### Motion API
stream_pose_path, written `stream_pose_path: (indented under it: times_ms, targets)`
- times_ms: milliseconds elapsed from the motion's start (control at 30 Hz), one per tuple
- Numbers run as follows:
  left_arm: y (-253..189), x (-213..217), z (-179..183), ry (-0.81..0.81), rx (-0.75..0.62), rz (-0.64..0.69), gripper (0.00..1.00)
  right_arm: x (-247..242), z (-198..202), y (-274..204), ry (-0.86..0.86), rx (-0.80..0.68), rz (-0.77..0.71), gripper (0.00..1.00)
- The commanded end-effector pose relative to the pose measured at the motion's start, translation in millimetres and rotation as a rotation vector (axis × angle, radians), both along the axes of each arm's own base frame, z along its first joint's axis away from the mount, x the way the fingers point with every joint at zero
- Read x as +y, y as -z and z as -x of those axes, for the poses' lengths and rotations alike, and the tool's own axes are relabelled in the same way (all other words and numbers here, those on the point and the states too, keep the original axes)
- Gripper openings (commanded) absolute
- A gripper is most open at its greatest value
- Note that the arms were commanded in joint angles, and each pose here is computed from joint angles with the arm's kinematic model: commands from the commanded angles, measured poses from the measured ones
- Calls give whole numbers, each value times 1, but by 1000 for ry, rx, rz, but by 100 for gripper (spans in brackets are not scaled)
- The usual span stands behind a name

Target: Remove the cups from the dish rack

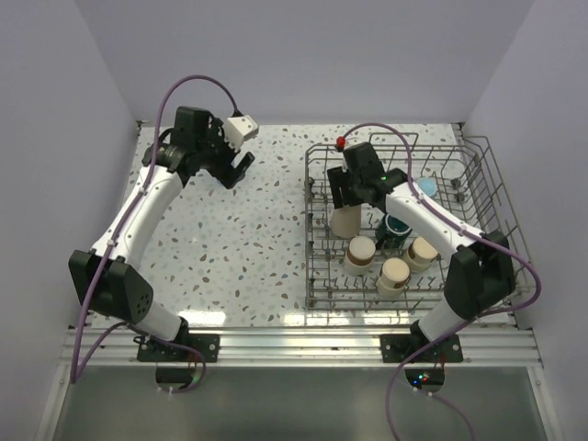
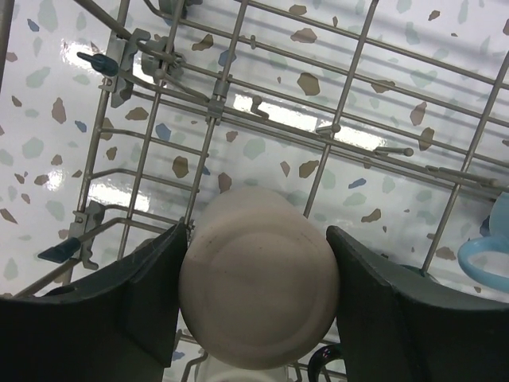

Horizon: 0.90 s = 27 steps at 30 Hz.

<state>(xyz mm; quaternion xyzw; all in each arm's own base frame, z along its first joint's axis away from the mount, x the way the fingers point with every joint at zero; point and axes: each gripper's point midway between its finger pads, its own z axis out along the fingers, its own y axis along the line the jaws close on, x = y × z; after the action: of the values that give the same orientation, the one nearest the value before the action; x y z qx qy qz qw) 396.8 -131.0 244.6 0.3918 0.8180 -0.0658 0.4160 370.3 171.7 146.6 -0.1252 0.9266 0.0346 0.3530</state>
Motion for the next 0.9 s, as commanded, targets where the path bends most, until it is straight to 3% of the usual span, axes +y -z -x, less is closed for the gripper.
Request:
stream_pose_path:
  times_ms: [0,200,400,500,533,700,867]
  targets:
    - [-25,-5,6,11,-57,65,88,-8,-6,-9,19,-45,29,35]
    - [-39,-14,17,36,-75,134,87,-14,3,-58,1,-127,7,24]
    - [-64,-23,25,72,-121,252,86,-16,17,-145,-25,-302,-99,24]
    - [-87,-28,41,213,-98,445,85,9,22,-204,-103,-430,-289,24]
    - [-93,-15,39,194,-86,501,84,18,24,-220,-119,-460,-368,24]
    - [-114,-28,64,398,-48,679,84,64,17,-302,-220,-666,-744,18]
    - [-131,-42,85,521,-14,832,86,102,9,-334,-284,-679,-1028,14]
